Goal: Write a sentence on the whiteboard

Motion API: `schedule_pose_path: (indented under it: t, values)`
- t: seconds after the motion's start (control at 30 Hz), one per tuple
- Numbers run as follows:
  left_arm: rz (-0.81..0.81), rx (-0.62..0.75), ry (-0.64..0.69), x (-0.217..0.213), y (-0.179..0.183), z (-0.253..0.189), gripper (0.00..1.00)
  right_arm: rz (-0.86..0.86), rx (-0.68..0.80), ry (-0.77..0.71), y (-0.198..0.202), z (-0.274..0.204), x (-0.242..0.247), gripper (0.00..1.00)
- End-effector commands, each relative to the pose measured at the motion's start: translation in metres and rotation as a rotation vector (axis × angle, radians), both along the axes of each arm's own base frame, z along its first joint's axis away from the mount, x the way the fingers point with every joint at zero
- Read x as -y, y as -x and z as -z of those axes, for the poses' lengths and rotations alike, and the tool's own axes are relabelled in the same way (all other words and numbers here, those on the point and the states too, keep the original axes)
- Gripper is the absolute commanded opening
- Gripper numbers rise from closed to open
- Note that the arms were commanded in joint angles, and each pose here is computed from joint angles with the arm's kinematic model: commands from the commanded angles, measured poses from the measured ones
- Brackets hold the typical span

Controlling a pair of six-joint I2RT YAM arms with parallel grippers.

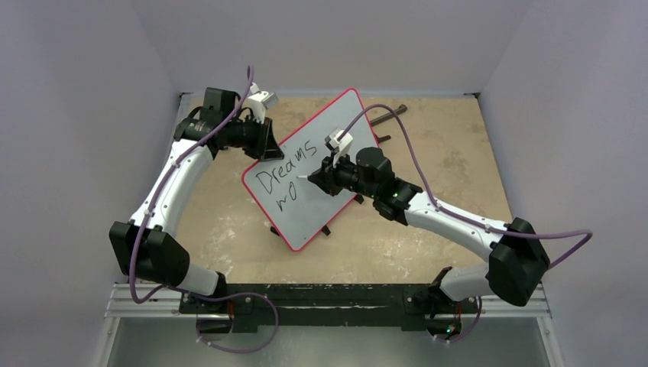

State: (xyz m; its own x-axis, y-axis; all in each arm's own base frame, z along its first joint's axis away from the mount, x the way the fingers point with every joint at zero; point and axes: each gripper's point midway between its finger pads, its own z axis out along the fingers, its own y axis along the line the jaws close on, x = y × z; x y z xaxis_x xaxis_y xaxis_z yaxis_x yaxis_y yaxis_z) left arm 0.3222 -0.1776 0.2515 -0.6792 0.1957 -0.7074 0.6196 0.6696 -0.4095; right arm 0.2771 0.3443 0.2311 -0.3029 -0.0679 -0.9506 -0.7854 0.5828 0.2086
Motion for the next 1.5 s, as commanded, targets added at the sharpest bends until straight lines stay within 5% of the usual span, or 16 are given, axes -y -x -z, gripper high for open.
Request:
schedule_pose_path:
  t: [0.0, 0.87, 1.47]
  values:
    - [-0.010, 0.095, -0.020, -0.005, -0.012, -0.011, 0.00, -0.011, 0.037, -0.059, -0.005, -0.022, -0.008, 0.00]
    - [-0.008, 0.096, -0.016, -0.004, -0.012, -0.012, 0.00, 0.010, -0.058, 0.027, 0.012, 0.036, 0.013, 0.00]
    - [-0.007, 0.095, -0.016, -0.004, -0.011, -0.012, 0.00, -0.001, -0.033, -0.023, 0.007, 0.008, 0.004, 0.00]
